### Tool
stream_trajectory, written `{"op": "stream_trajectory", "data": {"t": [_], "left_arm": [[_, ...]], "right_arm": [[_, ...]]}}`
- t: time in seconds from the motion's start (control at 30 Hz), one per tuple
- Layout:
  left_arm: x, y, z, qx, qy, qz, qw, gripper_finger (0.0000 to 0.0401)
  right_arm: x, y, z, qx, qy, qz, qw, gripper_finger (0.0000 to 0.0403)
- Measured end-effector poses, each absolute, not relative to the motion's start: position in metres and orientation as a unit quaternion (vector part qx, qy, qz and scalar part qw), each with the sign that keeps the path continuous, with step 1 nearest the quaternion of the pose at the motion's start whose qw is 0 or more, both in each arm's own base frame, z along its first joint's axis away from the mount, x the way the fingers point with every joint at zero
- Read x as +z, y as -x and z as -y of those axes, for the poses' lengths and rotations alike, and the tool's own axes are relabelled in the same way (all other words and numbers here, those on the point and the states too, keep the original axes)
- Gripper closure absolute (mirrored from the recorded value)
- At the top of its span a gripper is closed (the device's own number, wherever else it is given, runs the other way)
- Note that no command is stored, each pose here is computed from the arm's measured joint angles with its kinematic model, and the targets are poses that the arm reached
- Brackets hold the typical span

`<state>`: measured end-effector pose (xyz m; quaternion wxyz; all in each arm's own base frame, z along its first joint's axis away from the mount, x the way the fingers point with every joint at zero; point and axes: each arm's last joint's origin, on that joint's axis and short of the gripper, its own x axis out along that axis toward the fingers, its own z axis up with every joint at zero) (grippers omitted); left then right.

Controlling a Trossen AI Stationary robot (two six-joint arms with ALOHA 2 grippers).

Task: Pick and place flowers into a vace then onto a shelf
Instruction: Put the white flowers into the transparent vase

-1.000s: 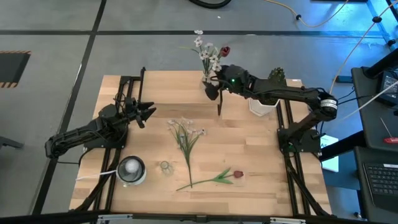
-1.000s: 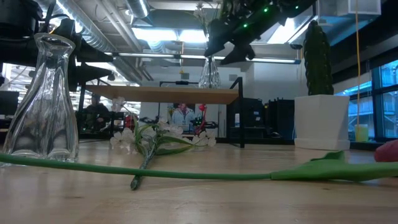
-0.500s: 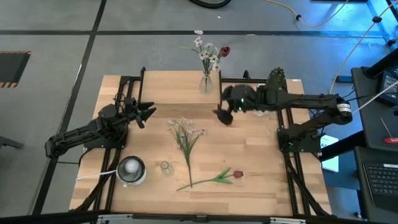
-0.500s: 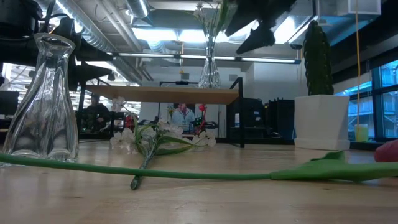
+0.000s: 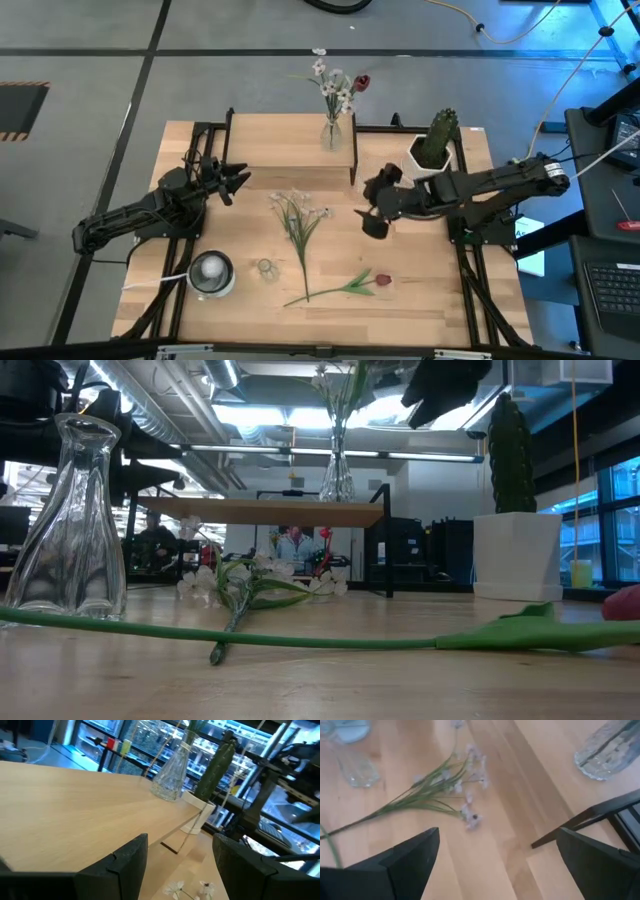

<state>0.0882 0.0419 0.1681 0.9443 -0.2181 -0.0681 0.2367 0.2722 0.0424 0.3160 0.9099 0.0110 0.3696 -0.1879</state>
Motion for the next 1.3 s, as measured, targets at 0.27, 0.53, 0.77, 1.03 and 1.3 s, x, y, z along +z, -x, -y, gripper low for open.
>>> {"op": "stream_trajectory", "data": {"t": [0.27, 0.53, 0.77, 1.03, 1.3], "left_arm": [[0.168, -0.088, -0.042, 0.242, 0.218, 0.07, 0.943, 0.0185], [0.176, -0.088, -0.041, 0.213, 0.224, 0.104, 0.945, 0.0185], [0.21, -0.089, -0.036, 0.157, 0.187, 0.123, 0.962, 0.0185], [0.27, -0.133, -0.034, 0.111, 0.134, 0.034, 0.984, 0.0186], [0.324, -0.209, -0.002, 0.052, 0.085, -0.174, 0.98, 0.0191]], "right_arm": [[0.303, -0.292, -0.047, -0.129, -0.039, -0.277, 0.951, 0.0004], [0.265, -0.276, -0.044, -0.037, -0.092, -0.127, 0.987, 0.0004], [0.273, -0.228, -0.034, -0.048, -0.114, -0.057, 0.991, 0.0004], [0.28, -0.198, -0.023, -0.077, -0.109, -0.068, 0.989, 0.0004], [0.276, -0.186, -0.022, -0.081, -0.098, -0.111, 0.986, 0.0004]]}}
